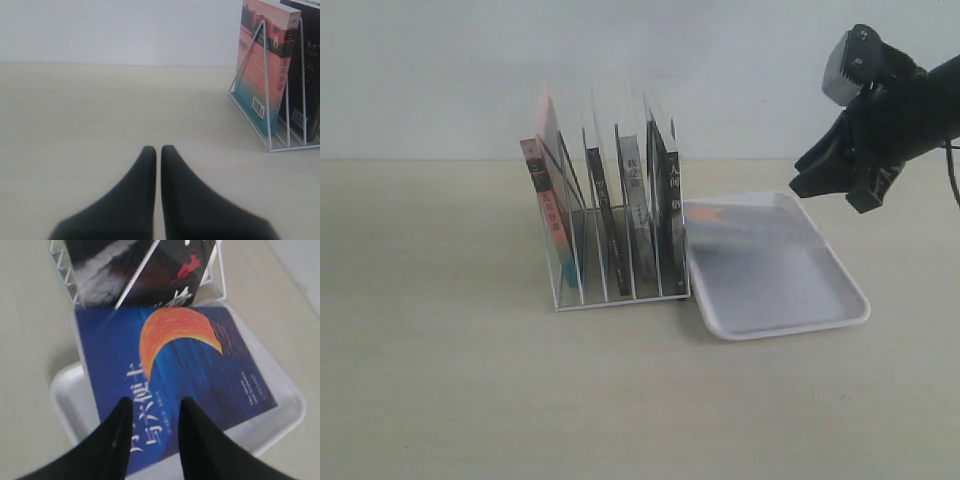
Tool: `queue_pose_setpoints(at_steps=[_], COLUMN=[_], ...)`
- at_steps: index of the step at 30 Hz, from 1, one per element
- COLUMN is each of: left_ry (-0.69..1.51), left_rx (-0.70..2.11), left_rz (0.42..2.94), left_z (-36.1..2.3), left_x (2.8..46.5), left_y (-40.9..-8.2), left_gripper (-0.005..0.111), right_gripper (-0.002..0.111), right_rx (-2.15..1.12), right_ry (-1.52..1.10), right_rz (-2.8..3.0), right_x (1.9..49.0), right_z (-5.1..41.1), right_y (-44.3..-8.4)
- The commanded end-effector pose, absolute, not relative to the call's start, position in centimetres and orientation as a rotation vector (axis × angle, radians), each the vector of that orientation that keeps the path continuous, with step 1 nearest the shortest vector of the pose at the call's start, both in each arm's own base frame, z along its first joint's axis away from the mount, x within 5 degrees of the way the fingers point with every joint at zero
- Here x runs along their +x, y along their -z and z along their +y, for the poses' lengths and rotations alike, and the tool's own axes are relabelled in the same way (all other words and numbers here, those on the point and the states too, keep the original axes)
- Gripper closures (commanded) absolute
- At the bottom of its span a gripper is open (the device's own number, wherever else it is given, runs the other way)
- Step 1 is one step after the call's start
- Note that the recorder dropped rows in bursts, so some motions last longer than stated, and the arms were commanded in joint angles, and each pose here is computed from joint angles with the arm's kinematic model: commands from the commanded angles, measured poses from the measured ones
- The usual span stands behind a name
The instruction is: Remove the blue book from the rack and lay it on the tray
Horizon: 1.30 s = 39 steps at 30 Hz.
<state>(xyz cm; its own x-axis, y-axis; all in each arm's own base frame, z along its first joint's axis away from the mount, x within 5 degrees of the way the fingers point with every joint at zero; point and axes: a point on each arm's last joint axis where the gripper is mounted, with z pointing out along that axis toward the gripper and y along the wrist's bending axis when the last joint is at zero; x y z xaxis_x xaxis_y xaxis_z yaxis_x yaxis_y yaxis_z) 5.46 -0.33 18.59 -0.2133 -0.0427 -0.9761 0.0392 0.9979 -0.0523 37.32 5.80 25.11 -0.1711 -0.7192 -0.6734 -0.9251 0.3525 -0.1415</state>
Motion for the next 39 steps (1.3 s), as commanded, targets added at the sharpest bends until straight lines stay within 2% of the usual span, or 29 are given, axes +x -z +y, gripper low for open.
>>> queue_pose_setpoints(at_steps=[1,3,5,8,17,39], left_ry=[0.077,0.077,0.077,0.077,0.077,0.077], left_rx=[-0.007,-0.007,-0.007,-0.007,-0.007,-0.007], left_rz=[1.776,1.776,1.776,1.776,1.776,1.776], left_z=[-0.3,-0.3,-0.3,-0.3,-0.3,-0.3], left_x=[5.4,5.4,5.4,5.4,5.4,5.4], left_y=[-18.7,-18.7,-18.7,-18.7,-18.7,-18.7], left_gripper=[0.103,0.103,0.103,0.103,0.103,0.103], right_gripper=[0.077,0.077,0.083,0.108,0.108,0.108], right_rx=[-1.384,-1.391,-1.402,-1.373,-1.212,-1.191], right_ry=[-0.372,-0.361,-0.354,-0.324,-0.368,-0.373], right_rz=[2.131,2.167,2.132,2.072,2.083,2.079], right_x=[34.9,33.6,32.5,31.3,29.8,29.9], right_z=[5.0,4.8,4.9,5.0,5.3,5.3], right_y=[-28.0,-29.3,-30.9,-33.1,-35.5,-35.5])
